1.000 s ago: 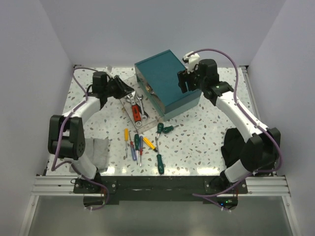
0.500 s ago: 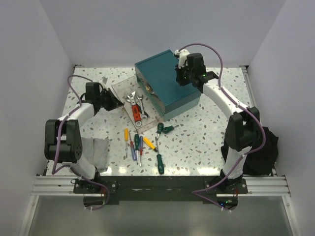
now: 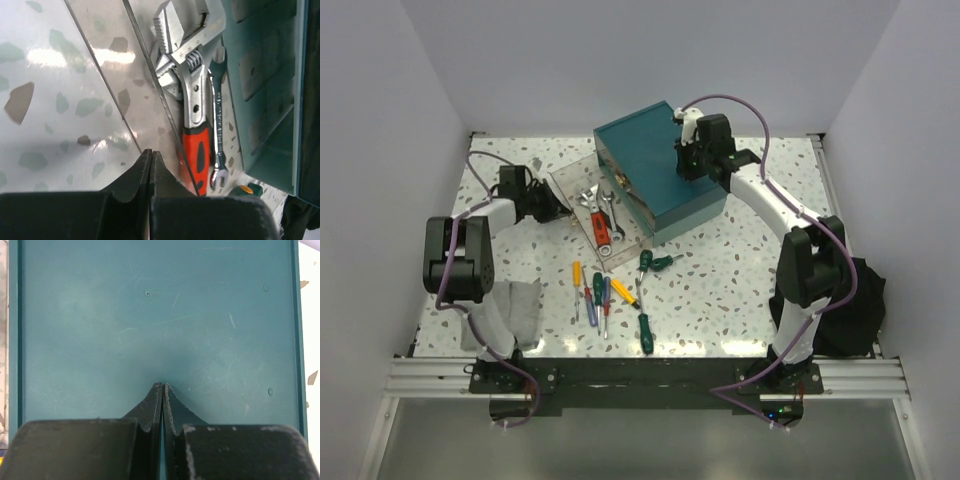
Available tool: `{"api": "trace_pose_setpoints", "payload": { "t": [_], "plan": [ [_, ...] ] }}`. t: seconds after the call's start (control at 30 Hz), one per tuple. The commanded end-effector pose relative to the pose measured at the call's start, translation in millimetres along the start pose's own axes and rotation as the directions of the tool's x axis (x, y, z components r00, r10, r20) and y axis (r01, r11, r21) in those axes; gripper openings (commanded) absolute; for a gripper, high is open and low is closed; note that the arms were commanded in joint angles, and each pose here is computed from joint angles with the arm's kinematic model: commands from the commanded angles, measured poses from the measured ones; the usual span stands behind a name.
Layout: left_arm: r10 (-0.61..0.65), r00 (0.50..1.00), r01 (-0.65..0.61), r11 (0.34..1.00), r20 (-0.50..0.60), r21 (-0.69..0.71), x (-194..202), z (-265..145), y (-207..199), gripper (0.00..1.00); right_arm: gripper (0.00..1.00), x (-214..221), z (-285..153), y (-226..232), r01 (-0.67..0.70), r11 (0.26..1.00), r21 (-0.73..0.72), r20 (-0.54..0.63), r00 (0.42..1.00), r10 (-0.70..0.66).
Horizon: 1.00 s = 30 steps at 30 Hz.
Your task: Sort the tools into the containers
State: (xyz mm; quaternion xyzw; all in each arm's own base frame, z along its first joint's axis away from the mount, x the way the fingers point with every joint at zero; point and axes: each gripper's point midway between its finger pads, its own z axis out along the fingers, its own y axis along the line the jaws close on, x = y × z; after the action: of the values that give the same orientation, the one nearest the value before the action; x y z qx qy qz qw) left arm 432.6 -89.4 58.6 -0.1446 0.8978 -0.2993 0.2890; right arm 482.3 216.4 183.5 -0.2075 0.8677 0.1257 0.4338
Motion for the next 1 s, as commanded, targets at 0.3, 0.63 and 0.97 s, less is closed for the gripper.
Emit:
{"api": "trace_pose_setpoints", "payload": {
  "t": [0.3,0.63,0.97],
  "plan": [
    [0.115,0.989,-0.085,0.958,-0.097,0.274,27.6,61.9,-82.3,0.02,0.00,25.4,6.4,20.7,-0.006,0.999,-0.045,-0.060,0.998,0.003],
    [0.078,0.995,-0.042,0.907,-0.069,0.418,19.7,88.3,-139.6,0.04,0.00,47.4,1.4,28.6,-0.006,0.998,-0.061,-0.094,0.996,0.000],
    [0.064,0.996,-0.033,0.914,-0.063,0.405,9.4,101.8,-150.3,0.10,0.00,6.1,-13.7,22.2,-0.001,1.000,0.011,-0.008,1.000,0.001]
  ]
}}
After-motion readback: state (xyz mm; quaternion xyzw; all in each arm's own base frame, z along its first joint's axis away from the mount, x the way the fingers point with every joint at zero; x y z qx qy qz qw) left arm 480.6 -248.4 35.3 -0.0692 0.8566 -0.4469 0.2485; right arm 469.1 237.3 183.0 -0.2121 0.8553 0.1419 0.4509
